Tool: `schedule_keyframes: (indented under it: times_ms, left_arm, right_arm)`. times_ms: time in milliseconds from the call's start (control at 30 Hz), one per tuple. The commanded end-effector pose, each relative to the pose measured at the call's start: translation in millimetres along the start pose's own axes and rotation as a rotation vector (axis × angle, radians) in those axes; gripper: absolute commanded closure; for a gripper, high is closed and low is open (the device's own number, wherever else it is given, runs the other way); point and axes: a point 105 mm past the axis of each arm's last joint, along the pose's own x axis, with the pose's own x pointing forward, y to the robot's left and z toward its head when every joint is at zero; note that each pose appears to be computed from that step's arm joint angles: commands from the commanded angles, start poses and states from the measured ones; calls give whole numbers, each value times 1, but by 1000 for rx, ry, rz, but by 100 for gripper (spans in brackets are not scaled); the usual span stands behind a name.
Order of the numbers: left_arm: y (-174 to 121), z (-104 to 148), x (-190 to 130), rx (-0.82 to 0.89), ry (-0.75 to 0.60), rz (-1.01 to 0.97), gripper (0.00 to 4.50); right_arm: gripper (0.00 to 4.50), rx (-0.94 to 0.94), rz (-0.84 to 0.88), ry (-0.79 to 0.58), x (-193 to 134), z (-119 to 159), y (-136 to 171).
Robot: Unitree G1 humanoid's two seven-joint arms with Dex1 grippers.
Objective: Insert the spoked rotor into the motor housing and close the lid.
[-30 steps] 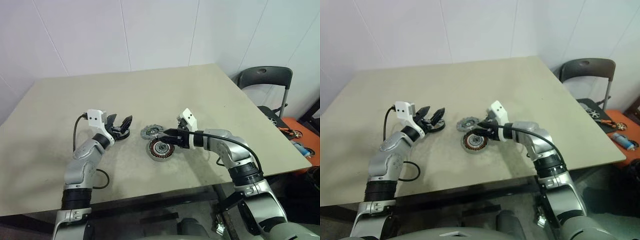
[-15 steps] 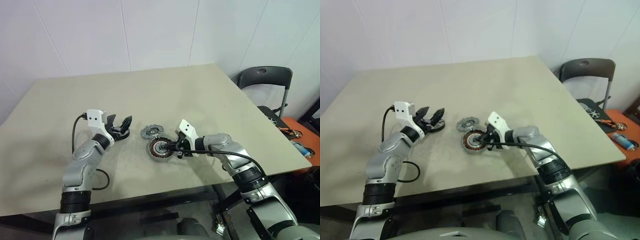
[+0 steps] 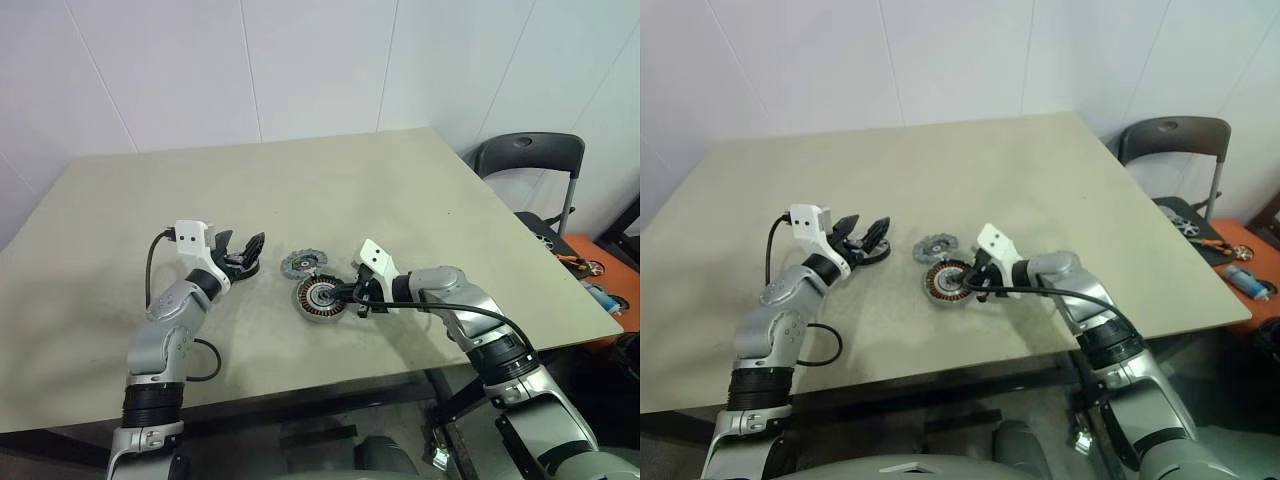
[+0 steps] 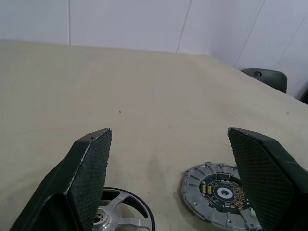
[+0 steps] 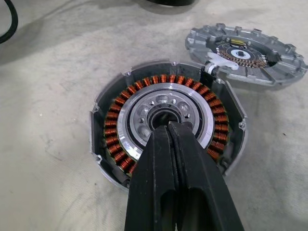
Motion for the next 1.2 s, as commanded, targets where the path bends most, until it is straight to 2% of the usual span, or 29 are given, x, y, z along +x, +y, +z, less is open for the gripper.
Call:
schedule_keyframes:
  times_ms: [33, 500, 633, 800, 1033, 1200]
  left_arm:
    - [-7, 17, 2, 30, -49, -21, 39]
    - [5, 5, 1, 25, -35, -3, 39]
    - [5, 4, 0, 27, -34, -2, 39]
    - [3, 1, -1, 25, -33, -1, 39]
    - [1, 0, -1, 21, -32, -3, 39]
    - [3, -1, -2, 22, -32, 6, 39]
  right_arm:
    - [447, -48, 12, -34, 7, 14, 7]
    - [447, -59, -15, -40, 13, 15, 5]
    - [447, -60, -27, -29, 13, 10, 3]
    - [447, -66, -82, -56, 22, 16, -1]
    - [447, -63, -59, -56, 28, 13, 9]
    - [447, -60, -63, -46, 23, 11, 5]
